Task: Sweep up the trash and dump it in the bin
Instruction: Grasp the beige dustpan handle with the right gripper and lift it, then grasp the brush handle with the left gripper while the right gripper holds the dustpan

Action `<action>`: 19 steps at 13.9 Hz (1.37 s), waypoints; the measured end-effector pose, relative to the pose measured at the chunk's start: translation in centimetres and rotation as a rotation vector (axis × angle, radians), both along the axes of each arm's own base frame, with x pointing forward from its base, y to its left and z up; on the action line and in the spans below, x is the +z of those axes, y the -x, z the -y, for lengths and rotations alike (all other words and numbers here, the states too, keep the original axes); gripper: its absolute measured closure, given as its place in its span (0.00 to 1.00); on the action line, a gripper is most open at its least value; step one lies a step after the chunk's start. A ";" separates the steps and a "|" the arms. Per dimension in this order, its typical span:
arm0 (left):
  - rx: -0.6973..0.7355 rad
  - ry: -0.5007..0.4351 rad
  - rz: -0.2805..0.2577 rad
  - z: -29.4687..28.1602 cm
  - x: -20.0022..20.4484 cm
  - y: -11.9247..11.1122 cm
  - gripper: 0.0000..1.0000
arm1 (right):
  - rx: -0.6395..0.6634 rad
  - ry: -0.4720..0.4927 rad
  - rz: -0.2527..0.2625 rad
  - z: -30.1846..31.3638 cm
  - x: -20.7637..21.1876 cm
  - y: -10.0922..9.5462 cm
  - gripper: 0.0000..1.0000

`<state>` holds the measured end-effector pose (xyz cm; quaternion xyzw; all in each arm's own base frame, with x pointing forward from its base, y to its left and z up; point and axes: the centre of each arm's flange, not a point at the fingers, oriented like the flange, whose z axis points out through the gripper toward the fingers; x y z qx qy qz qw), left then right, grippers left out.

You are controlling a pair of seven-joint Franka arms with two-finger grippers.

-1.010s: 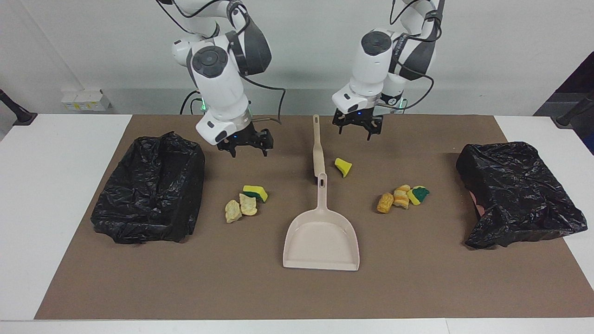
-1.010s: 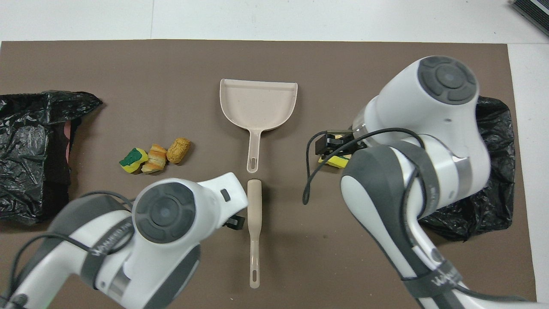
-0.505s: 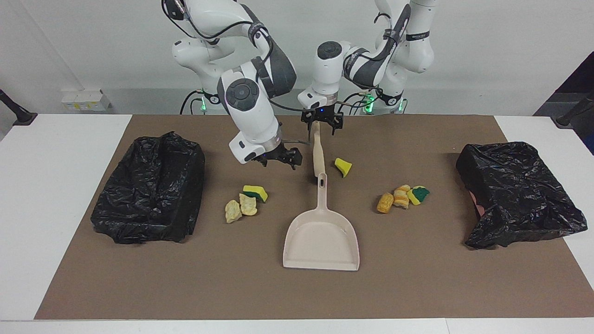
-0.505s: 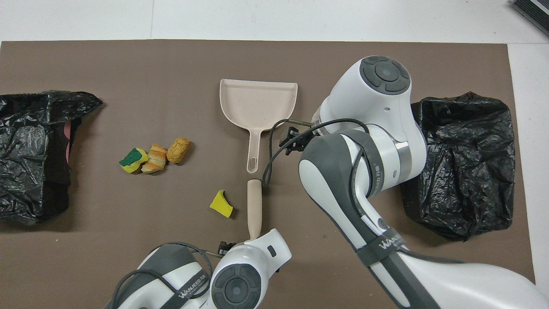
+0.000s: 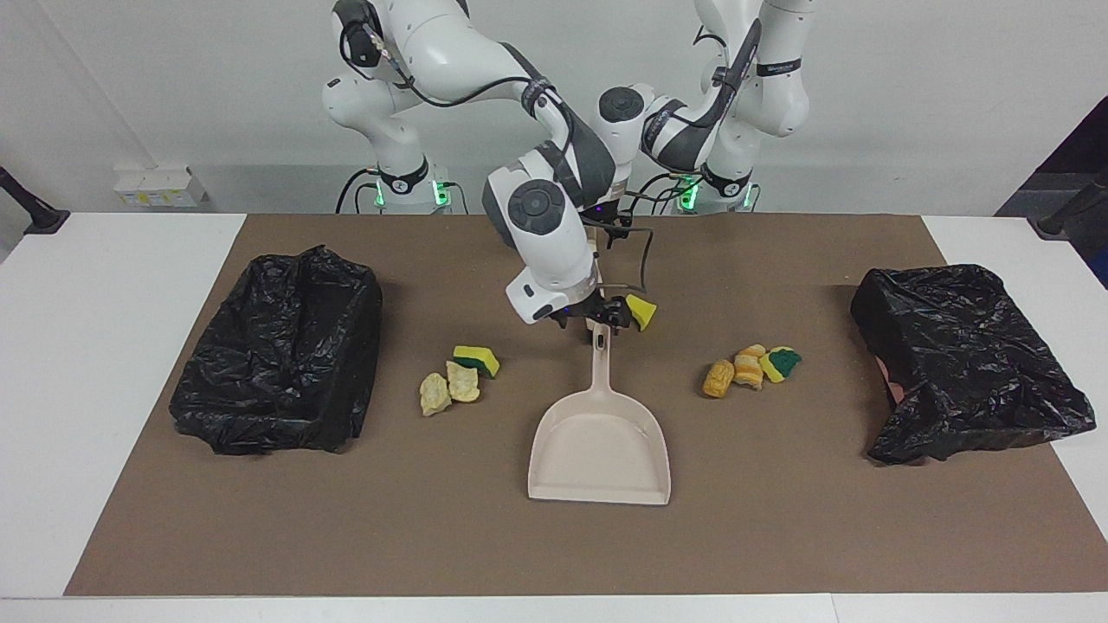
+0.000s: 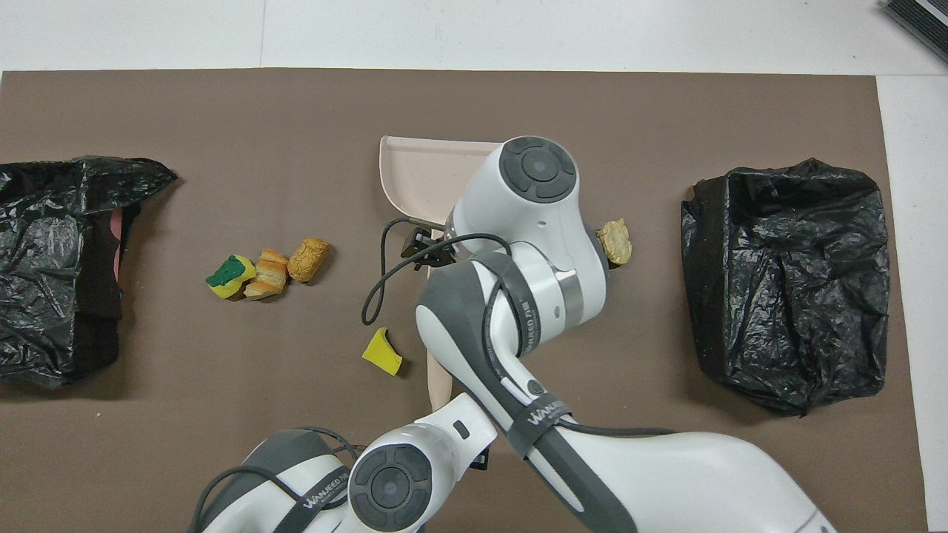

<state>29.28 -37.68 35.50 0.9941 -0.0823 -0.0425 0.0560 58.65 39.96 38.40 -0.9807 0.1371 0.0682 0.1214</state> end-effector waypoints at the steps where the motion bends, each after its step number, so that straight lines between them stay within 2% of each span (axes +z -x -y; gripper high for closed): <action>1: 0.007 0.003 -0.006 0.0 0.0 0.0 0.26 | 0.004 -0.002 0.012 -0.8 -0.8 -0.1 0.00; 2: 0.011 0.003 -0.009 0.0 -0.1 0.0 0.33 | 0.006 -0.002 0.016 -1.2 -1.3 -0.2 0.00; 6: 0.019 0.001 -0.012 -0.2 -0.3 -0.1 0.36 | 0.043 0.023 0.026 -2.6 -2.1 0.6 0.00; 7: 0.021 0.001 -0.012 -0.2 -0.3 -0.2 0.40 | 0.053 0.039 0.028 -2.8 -2.8 0.7 0.00; 8: 0.024 0.001 -0.013 -0.2 -0.3 -0.2 0.40 | 0.064 0.054 0.024 -3.1 -3.6 1.0 0.05; 9: 0.030 0.001 -0.013 -0.3 -0.3 -0.3 0.49 | 0.076 0.069 0.018 -3.3 -4.3 1.4 0.06; 11: 0.045 -0.002 -0.017 -0.8 -0.4 -0.9 0.73 | 0.098 0.094 0.016 -3.7 -4.9 1.9 0.26; 13: 0.066 -0.011 -0.026 -1.6 -0.6 -1.6 0.74 | 0.120 0.115 0.027 -4.2 -4.9 2.4 0.53; 16: 0.077 -0.023 -0.040 -2.1 -0.7 -1.8 0.74 | 0.134 0.135 0.053 -3.9 -3.6 2.3 0.83; 17: 0.083 -0.026 -0.044 -2.3 -0.7 -2.0 0.74 | 0.134 0.134 0.057 -3.7 -3.1 2.2 0.91; 19: 0.096 -0.033 -0.054 -2.9 -0.5 -2.5 0.74 | 0.132 0.131 0.060 -3.7 -2.7 2.2 0.87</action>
